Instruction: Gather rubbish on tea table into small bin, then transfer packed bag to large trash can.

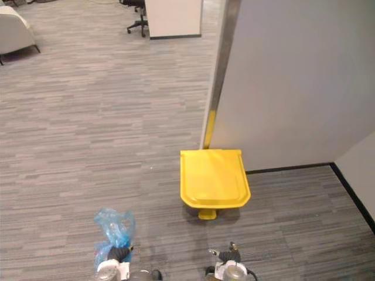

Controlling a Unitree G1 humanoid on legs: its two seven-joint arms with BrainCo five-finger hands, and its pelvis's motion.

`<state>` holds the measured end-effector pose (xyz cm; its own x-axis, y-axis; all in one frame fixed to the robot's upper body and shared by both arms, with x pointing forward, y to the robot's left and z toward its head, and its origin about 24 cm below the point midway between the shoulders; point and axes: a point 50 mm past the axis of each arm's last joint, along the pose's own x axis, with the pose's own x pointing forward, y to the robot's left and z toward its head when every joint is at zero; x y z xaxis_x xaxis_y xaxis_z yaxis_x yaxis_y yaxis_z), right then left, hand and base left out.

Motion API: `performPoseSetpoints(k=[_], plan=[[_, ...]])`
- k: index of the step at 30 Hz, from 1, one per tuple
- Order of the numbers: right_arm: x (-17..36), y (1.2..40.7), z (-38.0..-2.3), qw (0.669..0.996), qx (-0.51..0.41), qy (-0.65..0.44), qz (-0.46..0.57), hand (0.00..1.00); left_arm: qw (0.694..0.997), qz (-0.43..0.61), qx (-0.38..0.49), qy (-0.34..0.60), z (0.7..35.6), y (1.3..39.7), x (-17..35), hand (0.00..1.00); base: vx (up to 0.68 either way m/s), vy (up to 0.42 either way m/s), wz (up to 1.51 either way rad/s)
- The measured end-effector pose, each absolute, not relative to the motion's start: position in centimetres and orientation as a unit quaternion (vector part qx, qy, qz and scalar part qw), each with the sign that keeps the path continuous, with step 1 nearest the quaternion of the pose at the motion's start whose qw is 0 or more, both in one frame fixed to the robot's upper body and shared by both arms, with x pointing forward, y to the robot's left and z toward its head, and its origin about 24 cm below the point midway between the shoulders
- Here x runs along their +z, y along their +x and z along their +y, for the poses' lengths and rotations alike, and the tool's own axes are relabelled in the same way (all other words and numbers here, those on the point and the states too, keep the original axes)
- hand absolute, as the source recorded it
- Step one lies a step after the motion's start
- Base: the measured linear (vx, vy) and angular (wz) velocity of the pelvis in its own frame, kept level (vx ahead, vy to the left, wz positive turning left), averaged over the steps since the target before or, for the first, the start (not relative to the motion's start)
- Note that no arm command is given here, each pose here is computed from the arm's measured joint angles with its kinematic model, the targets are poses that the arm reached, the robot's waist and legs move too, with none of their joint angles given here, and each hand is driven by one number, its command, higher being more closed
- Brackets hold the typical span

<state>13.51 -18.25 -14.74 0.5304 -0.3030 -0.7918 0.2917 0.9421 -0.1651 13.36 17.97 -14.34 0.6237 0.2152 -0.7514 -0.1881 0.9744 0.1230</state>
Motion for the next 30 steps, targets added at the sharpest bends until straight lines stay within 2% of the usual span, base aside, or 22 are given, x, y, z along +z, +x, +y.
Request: performPoseSetpoints(k=[9,14,21,25,30], plan=[[-13.9,15.5,-17.7,0.889,-0.164,-0.001,0.427,0.0,0.904,0.404,0.134,0.022,19.1,14.4,-13.8,1.0,0.19,-0.053,0.2],[-13.0,17.2,-19.1,0.897,-0.179,-0.006,0.404,0.0,0.92,0.378,0.107,-0.008,16.1,17.2,-13.0,1.0,0.27,-0.12,0.1],[-12.9,17.4,-18.5,0.898,-0.179,0.004,0.402,0.0,0.925,0.365,0.106,-0.01,16.0,18.2,-12.6,1.0,0.23,-0.148,0.27],[-12.4,18.8,-17.1,0.912,-0.132,-0.021,0.389,0.0,0.937,0.332,0.107,-0.007,16.3,19.6,-11.5,1.0,0.09,-0.08,0.13],[-9.8,23.2,-14.6,0.942,-0.047,-0.083,0.322,0.0,0.95,0.292,0.11,0.023,18.1,21.1,-10.1,1.0,-0.07,-0.014,0.23]])
